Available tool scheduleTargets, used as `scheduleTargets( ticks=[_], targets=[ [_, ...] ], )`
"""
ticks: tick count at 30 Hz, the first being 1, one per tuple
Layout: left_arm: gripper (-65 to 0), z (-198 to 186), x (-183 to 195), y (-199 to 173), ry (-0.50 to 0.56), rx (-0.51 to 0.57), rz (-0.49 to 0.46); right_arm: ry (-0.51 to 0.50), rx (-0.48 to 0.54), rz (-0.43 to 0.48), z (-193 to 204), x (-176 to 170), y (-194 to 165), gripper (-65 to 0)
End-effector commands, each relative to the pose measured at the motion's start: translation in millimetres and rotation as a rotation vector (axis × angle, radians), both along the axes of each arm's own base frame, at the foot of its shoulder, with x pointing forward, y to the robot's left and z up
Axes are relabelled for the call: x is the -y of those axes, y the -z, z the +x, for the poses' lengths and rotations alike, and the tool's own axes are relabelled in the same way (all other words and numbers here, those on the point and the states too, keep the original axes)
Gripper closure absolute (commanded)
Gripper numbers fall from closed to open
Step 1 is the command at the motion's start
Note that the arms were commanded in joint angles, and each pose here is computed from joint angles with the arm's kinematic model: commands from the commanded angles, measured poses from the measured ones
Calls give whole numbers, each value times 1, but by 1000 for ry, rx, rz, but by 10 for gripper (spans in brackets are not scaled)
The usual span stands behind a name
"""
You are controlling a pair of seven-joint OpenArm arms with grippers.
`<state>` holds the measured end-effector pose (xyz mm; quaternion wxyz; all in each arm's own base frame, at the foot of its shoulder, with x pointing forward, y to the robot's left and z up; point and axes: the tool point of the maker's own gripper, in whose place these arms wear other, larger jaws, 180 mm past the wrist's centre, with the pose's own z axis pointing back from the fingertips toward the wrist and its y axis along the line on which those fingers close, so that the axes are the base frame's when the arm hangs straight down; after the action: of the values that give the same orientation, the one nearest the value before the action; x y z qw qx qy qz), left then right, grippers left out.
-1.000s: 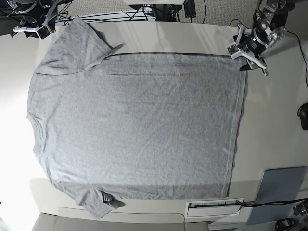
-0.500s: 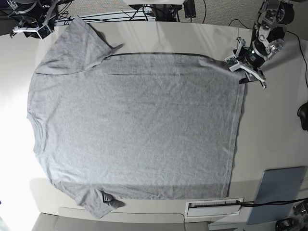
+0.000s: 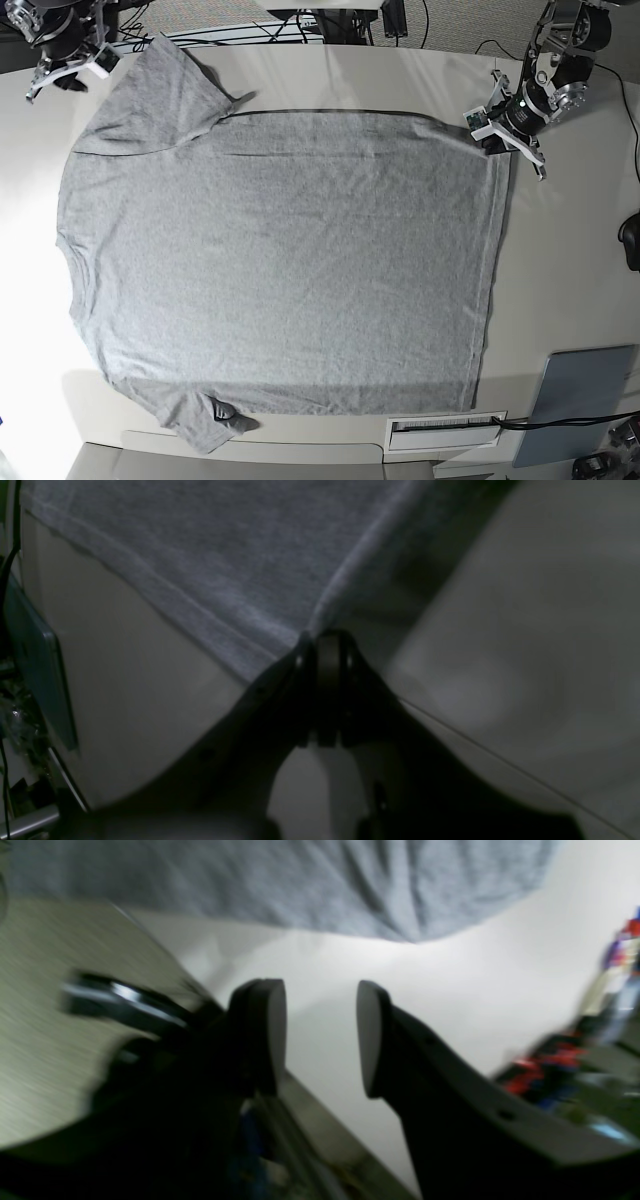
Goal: Fold the T-shirt properly
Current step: 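Close both grippers on the shirt's side edge at shoulder and hem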
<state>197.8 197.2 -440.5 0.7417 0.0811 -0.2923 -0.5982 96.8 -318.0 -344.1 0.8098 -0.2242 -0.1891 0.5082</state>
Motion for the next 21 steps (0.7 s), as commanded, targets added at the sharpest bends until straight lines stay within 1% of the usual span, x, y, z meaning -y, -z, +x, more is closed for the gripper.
scheduleTargets(
  ticks=[1,3,9,16,19,21],
  targets=[
    [0,-32,-8,20,22,-138,54,-27,14,-31,5,3,-7,-236],
    [0,-32,-8,20,22,-137,55,-50,11,-56,9,7,-9,-236],
    [0,-31,-8,20,22,-137,55,-105,-6,-74,16,8,-10,-236],
    [0,-31,-8,20,22,-136,54,-146,-53,-85,19,5,16,-236],
    [0,-32,-8,20,22,-137,54,-164,-63,-72,22,-3,29,-236],
    [0,-32,-8,20,21,-137,57,-183,-83,-81,22,-7,39,-236]
  ],
)
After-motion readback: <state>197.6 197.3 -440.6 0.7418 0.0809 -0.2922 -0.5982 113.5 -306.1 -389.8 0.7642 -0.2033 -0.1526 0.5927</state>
